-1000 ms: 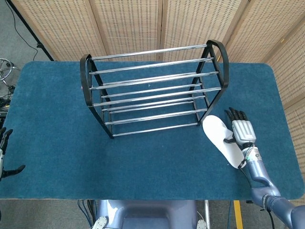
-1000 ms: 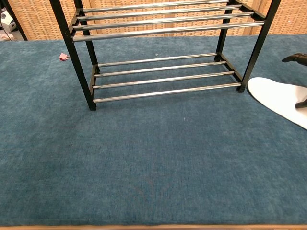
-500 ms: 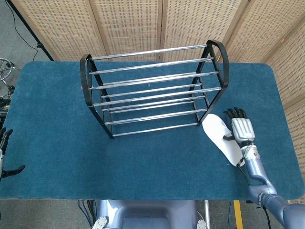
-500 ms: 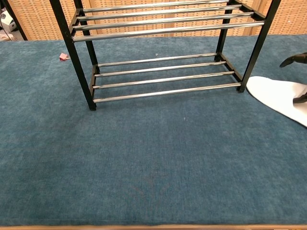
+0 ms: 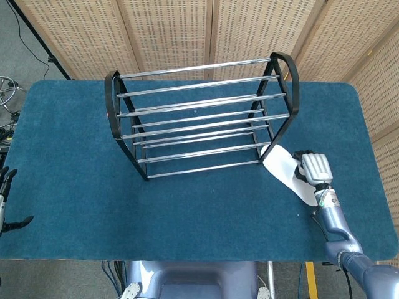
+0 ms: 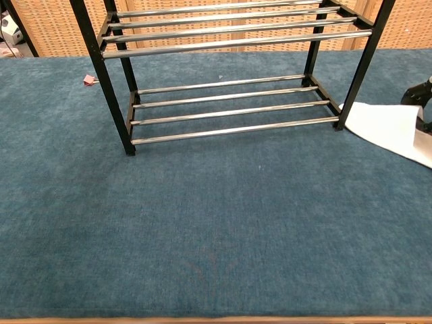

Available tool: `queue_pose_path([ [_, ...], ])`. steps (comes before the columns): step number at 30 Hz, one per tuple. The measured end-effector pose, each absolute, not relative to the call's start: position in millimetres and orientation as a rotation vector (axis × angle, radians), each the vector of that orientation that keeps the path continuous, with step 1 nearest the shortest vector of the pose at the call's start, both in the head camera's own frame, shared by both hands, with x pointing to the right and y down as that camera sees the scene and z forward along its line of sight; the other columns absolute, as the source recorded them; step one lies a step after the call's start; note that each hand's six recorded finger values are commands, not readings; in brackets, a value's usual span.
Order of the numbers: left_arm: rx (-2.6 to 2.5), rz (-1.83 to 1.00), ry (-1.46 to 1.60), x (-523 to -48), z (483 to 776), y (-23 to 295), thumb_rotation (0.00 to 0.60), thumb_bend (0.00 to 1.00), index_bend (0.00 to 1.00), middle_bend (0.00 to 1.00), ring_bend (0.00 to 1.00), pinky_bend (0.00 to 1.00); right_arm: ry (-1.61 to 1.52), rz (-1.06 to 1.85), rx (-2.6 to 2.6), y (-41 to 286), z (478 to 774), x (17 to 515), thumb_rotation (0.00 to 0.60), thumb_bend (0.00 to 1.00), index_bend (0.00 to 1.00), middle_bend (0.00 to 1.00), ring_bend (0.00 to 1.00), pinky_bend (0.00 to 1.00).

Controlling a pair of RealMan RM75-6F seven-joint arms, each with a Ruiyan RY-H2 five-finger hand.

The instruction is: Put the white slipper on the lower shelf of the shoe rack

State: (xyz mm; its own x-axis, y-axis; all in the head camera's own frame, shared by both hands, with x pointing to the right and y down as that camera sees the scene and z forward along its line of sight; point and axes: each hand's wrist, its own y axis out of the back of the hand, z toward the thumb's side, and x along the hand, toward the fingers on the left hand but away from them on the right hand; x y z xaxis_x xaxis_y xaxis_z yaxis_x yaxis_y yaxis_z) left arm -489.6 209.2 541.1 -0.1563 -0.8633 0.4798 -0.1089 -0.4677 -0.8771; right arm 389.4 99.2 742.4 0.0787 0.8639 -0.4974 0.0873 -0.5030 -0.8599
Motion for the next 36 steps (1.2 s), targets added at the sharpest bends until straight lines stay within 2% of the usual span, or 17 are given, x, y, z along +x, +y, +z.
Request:
queue_pose_path([
  [4, -1.535, -1.682, 1.116, -489.0, 541.5, 209.4, 0.600, 0.00, 0.00, 0.00, 0.00, 0.00, -0.971, 1.470, -1.699, 100.1, 739.7, 391.1, 0.600, 0.59, 0.52, 0.51, 0.43, 0.57],
  [21, -1.541, -1.677, 1.111, -486.7, 541.3, 210.8, 0.600, 0.00, 0.00, 0.00, 0.00, 0.00, -0.986, 1.399, -1.734, 107.4, 717.1, 406.5, 0.600, 0.61, 0.54, 0.53, 0.44, 0.57],
  [36, -1.544, -1.671, 1.115, -486.3, 539.8, 211.4, 0.600, 0.00, 0.00, 0.00, 0.00, 0.00, -0.880, 1.266, -1.865, 125.2, 690.8, 386.9, 0.600, 0.61, 0.55, 0.54, 0.44, 0.57],
])
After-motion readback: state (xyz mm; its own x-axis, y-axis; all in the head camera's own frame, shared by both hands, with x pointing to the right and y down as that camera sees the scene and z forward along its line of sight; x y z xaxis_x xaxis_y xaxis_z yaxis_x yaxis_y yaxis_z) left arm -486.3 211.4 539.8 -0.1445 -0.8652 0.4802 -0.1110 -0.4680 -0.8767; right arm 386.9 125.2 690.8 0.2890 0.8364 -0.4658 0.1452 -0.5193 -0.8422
